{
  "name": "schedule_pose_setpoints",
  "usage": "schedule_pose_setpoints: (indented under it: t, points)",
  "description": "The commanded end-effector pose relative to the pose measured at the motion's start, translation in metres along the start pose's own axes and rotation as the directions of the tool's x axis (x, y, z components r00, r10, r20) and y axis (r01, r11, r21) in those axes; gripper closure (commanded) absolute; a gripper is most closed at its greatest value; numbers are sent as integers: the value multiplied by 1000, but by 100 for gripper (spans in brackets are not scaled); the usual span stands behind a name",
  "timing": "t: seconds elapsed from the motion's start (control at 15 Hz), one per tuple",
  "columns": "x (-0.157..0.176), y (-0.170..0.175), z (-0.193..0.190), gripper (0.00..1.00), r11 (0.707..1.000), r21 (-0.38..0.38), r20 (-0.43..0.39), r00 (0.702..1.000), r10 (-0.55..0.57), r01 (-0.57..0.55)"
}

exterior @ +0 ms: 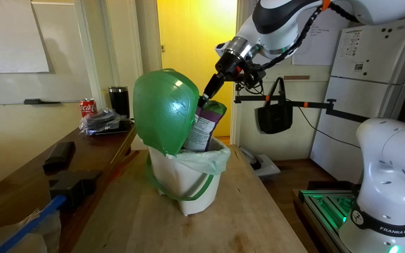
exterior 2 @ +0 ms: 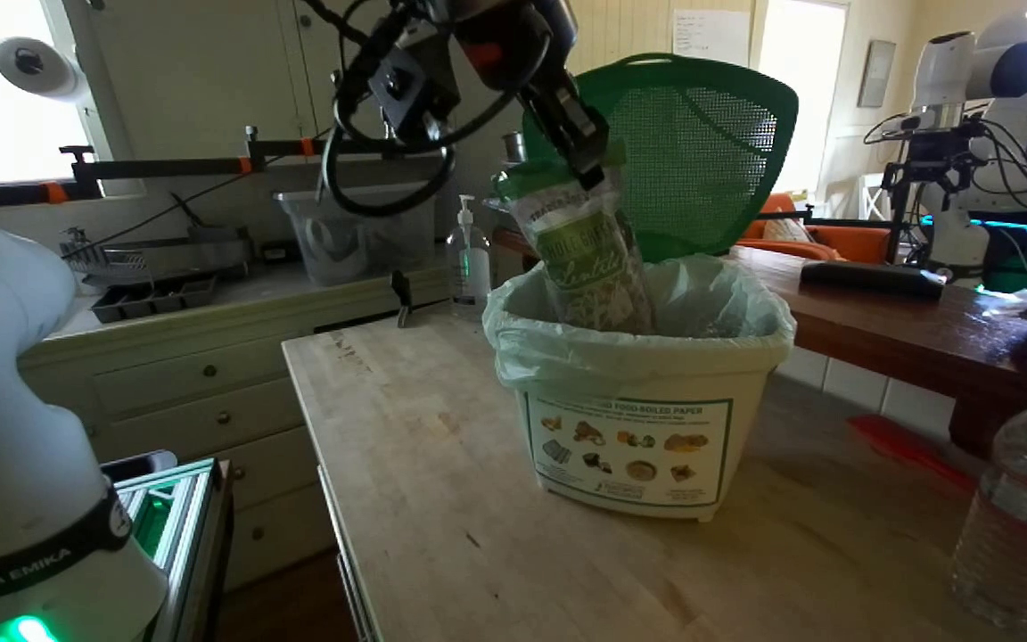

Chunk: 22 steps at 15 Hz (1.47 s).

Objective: Open the trash can then remove the contents inside

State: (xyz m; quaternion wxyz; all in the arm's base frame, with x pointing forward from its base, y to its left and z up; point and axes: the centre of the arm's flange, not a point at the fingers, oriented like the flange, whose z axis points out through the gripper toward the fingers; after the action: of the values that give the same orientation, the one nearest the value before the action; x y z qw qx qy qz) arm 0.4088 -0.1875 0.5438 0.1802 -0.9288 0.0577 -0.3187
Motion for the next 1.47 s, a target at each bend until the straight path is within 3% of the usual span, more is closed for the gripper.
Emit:
schedule_pose_setpoints:
  t: [0.0,0.67,0.93,1.4]
  points:
    - [-5,-22,-34,99,997,59,-81,995,-49,54]
    - [-20,-73,-70,99,973,116,-156,971,-180,199]
    - [-34,-86,-71,99,963,148,-112,971,-212,227]
    - [-64,-96,-63,99,936,231,60,956,-286,266]
